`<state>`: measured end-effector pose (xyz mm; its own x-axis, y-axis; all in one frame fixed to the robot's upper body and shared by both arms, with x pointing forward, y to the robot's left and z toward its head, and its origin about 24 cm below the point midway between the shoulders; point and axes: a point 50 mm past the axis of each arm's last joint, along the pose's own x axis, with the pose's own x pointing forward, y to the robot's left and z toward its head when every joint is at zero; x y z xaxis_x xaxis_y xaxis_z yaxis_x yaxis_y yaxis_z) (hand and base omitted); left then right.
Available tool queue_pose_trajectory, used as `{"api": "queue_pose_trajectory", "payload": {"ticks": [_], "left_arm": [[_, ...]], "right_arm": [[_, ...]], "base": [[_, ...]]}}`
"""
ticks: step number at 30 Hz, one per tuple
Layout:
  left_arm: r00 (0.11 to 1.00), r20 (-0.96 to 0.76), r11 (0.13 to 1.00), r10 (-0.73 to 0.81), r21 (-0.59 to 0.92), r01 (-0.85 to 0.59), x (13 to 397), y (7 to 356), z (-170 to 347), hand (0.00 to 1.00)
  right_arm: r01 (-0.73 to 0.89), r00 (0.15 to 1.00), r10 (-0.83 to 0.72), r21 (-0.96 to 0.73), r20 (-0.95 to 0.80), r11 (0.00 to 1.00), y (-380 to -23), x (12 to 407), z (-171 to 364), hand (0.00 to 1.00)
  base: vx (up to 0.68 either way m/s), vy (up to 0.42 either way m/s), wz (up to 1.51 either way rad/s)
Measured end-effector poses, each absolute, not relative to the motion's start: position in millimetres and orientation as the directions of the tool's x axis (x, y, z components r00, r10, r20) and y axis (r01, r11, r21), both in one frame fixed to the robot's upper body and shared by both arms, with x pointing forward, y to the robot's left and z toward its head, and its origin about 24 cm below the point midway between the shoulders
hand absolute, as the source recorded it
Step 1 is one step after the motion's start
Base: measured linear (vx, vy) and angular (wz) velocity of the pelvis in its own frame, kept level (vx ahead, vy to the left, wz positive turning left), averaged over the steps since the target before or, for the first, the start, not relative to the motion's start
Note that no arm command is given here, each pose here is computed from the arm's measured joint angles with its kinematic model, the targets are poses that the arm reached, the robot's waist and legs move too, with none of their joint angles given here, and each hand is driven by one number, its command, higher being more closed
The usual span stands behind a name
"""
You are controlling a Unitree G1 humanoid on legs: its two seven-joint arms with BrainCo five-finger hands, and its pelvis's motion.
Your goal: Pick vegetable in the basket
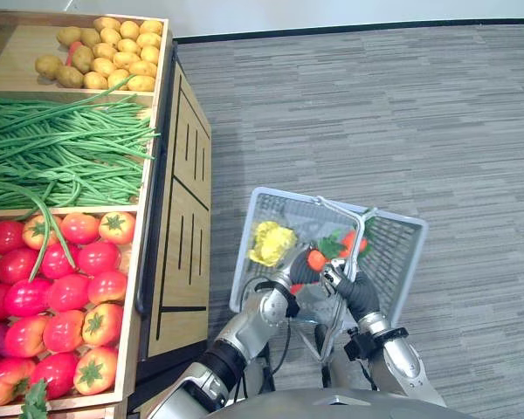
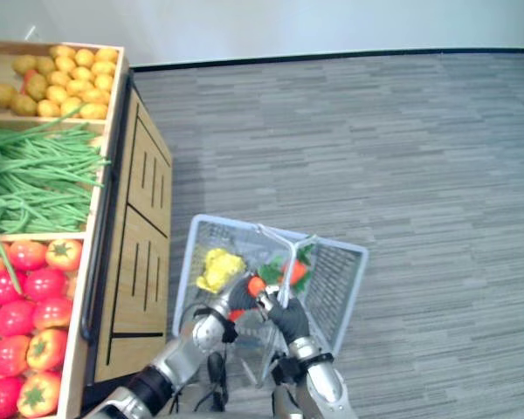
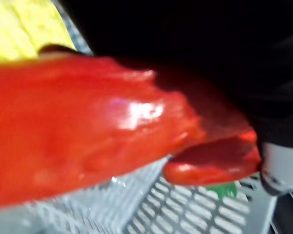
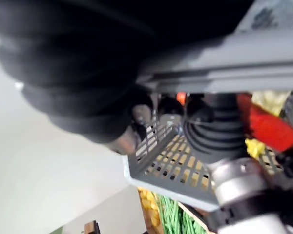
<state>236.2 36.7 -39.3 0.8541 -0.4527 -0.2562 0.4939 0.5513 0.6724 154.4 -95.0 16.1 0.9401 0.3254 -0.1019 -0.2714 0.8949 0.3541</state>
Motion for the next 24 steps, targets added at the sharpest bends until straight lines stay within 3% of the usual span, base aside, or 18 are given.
{"api": "queue_pose_trajectory", "payload": {"ticks": [4,8,14,24], "left_arm": [[0.864,-0.255,0.57,-0.435,0.665,0.483,237.3,39.9,-38.2,0.0],[0.899,-0.049,0.743,-0.436,0.544,0.39,237.7,39.5,6.3,0.0],[0.923,0.122,0.862,-0.365,0.419,0.286,232.7,58.6,41.5,0.0],[0.989,0.066,0.976,-0.133,0.182,0.119,218.2,109.4,31.1,0.0]], "right_arm": [[-0.18,0.955,0.246,0.339,-0.165,0.923,-108.4,150.8,4.8,1.0],[0.072,0.949,0.026,0.298,-0.314,0.952,-140.3,147.8,-24.0,1.0],[0.263,0.908,-0.164,0.219,-0.386,0.939,-177.5,140.1,-38.8,1.0],[0.51,0.761,-0.403,0.086,-0.508,0.856,-223.8,122.4,-66.5,1.0]], "base": [[0.0,0.0,0.0],[0.0,0.0,0.0],[0.02,-0.008,-0.02],[0.0,-0.001,-0.01]]}}
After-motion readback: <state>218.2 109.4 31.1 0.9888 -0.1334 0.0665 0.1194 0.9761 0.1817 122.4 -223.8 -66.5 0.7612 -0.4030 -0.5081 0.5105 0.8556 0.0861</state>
